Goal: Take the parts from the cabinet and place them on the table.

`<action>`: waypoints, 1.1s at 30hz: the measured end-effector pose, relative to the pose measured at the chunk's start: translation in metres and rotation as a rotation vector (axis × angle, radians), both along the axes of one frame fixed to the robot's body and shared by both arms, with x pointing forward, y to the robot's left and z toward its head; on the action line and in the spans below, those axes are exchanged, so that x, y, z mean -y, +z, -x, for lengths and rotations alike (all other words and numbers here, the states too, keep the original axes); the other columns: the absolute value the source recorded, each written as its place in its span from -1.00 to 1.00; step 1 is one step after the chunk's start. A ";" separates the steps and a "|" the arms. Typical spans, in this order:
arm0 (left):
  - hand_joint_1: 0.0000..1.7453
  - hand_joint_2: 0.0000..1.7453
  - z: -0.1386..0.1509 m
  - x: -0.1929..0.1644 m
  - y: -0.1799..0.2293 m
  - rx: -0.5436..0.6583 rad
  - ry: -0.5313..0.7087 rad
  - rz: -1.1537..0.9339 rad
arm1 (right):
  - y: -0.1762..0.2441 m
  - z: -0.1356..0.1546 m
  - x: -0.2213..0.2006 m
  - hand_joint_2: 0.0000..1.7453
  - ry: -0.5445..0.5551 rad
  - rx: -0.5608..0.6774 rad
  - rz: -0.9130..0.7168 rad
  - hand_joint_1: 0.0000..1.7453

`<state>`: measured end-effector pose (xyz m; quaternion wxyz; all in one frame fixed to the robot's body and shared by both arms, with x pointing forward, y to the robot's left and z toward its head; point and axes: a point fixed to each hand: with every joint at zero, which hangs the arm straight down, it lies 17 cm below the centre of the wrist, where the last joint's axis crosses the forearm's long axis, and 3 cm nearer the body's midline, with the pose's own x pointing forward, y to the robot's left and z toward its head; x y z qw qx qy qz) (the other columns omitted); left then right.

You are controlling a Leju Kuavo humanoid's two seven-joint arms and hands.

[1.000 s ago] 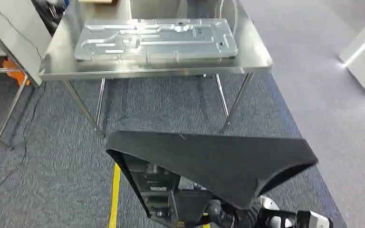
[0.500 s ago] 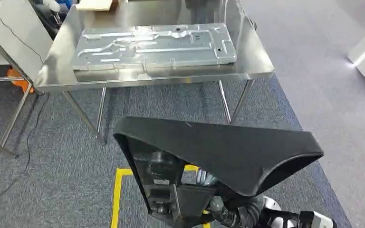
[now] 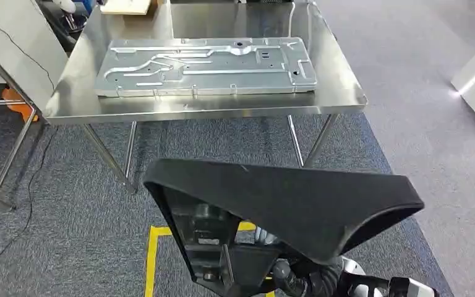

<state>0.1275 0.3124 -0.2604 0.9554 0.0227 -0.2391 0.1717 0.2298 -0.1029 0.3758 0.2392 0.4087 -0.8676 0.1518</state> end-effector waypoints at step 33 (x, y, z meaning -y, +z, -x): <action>-1.00 1.00 0.004 -0.002 0.000 0.003 0.003 -0.004 | 0.007 0.002 0.016 1.00 -0.038 0.014 -0.037 0.64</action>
